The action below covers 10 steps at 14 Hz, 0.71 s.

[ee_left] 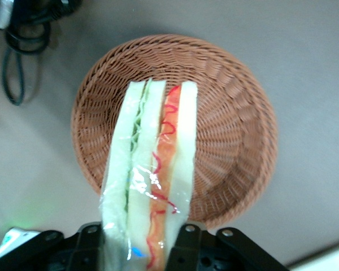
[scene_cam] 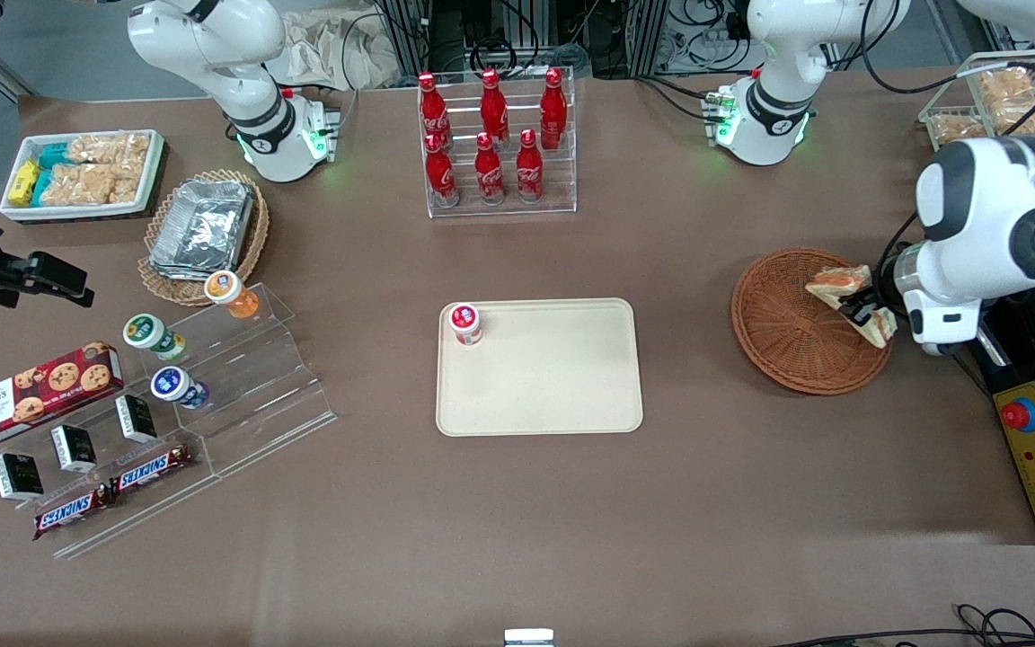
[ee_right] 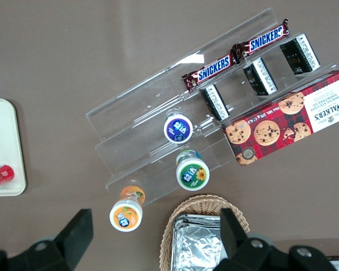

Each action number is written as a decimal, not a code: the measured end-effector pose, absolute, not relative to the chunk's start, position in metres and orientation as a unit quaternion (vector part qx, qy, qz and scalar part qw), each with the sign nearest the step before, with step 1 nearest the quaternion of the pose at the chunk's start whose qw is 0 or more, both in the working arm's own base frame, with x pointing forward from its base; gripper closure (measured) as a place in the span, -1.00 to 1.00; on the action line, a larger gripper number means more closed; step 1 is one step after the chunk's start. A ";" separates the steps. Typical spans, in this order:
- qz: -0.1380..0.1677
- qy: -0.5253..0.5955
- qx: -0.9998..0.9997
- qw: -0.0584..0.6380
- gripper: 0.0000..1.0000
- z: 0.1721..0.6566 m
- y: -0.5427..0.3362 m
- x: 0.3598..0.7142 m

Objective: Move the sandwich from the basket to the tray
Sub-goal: 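Close the left gripper on the sandwich and lift it, then carry the held sandwich with the left gripper over the cream tray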

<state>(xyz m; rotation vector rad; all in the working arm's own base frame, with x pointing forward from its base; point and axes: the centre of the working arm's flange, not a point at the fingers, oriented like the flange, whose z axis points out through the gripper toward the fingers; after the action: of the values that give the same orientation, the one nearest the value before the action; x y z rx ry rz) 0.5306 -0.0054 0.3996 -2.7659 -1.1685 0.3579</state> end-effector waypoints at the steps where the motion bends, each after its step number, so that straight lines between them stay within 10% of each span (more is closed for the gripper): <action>1: 0.117 -0.373 -0.919 0.058 0.29 0.419 -0.011 0.536; 10: 0.084 -0.229 -0.969 0.040 0.37 0.495 -0.129 0.546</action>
<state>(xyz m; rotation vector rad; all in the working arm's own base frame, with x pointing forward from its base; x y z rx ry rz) 0.5462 -0.1288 0.4952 -2.9698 -0.7021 0.2564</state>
